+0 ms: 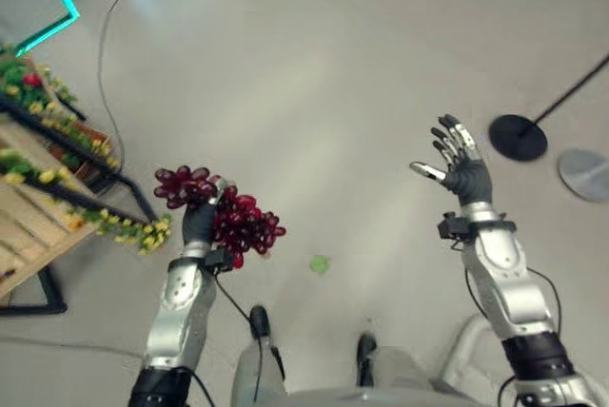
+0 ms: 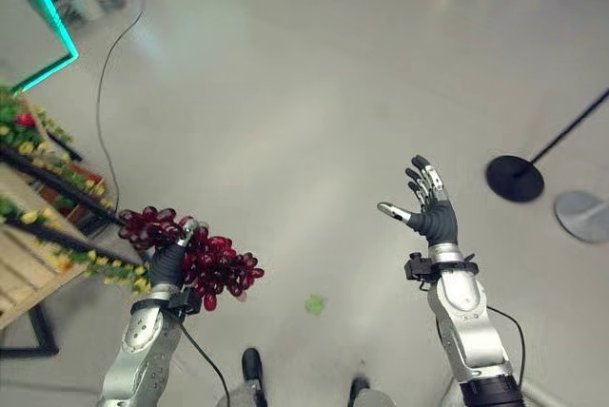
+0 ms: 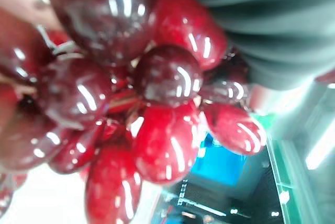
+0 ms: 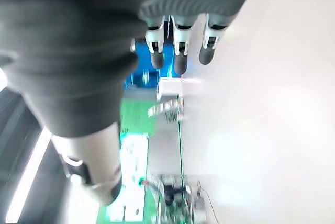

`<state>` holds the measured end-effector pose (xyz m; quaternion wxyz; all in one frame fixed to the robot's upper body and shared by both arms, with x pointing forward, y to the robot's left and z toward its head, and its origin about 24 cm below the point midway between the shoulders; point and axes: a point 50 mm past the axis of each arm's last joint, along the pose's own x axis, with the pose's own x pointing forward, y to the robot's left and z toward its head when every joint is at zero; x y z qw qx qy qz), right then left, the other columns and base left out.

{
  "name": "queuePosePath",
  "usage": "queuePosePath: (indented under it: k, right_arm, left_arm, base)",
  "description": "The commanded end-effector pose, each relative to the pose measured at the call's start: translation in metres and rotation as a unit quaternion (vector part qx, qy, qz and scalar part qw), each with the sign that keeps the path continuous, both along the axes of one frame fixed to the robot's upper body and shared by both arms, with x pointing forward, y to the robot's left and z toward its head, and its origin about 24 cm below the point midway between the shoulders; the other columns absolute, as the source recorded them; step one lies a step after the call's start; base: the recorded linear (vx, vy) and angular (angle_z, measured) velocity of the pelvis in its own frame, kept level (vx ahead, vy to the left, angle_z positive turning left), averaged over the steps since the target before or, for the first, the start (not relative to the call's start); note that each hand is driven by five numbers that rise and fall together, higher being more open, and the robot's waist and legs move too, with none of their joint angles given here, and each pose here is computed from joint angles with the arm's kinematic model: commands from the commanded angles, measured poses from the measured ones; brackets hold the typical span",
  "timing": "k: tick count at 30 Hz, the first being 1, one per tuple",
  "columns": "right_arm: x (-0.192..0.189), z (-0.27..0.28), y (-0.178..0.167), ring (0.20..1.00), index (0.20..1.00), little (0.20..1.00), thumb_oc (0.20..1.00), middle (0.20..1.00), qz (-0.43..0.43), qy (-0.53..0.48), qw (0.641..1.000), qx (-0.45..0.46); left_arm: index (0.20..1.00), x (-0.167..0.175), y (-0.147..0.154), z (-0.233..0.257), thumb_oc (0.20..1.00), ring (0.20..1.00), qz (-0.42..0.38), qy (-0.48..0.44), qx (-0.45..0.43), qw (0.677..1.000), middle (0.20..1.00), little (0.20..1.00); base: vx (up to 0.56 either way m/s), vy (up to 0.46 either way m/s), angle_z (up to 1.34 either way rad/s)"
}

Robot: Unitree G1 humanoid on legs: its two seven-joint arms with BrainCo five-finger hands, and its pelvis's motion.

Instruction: Pick up the fruits from the basket on one side to the basket on the other side

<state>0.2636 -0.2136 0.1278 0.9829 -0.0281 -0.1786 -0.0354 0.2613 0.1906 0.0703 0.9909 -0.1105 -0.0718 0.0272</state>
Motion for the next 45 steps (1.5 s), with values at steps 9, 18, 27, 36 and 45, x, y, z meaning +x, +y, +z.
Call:
queuePosePath:
  k: [9,18,27,36,45]
  right_arm:
    - [-0.001,0.002,0.01,1.0,1.0,1.0,1.0,1.0,0.01,-0.025,0.999,0.044]
    - [0.002,-0.006,0.003,1.0,1.0,1.0,1.0,1.0,-0.007,-0.011,0.998,0.058]
    - [-0.005,-0.03,-0.006,1.0,1.0,1.0,1.0,1.0,-0.01,0.042,0.998,0.054]
    - [0.004,-0.031,-0.018,1.0,1.0,1.0,1.0,1.0,-0.012,0.059,0.997,0.049]
    - [0.0,-0.027,-0.028,1.0,1.0,1.0,1.0,1.0,-0.032,0.05,0.998,0.021]
  left_arm:
    - [0.2,-0.01,0.02,0.052,0.2,0.2,-0.006,-0.11,0.089,0.99,0.2,0.2]
    - [0.2,-0.005,0.006,0.06,0.2,0.2,-0.032,-0.133,0.079,0.987,0.2,0.2]
    - [0.2,-0.009,0.006,0.063,0.2,0.2,-0.035,-0.152,0.066,0.986,0.2,0.2]
    - [0.2,-0.025,0.021,0.065,0.2,0.2,-0.018,-0.163,0.018,0.986,0.2,0.2]
    - [0.2,-0.031,0.039,0.051,0.2,0.2,0.027,-0.13,0.037,0.99,0.2,0.2]
  base:
    - [0.16,0.251,1.14]
    - [0.24,0.099,1.06]
    - [0.28,-0.087,0.73]
    - [0.14,-0.045,-0.29]
    - [0.19,0.142,0.0]
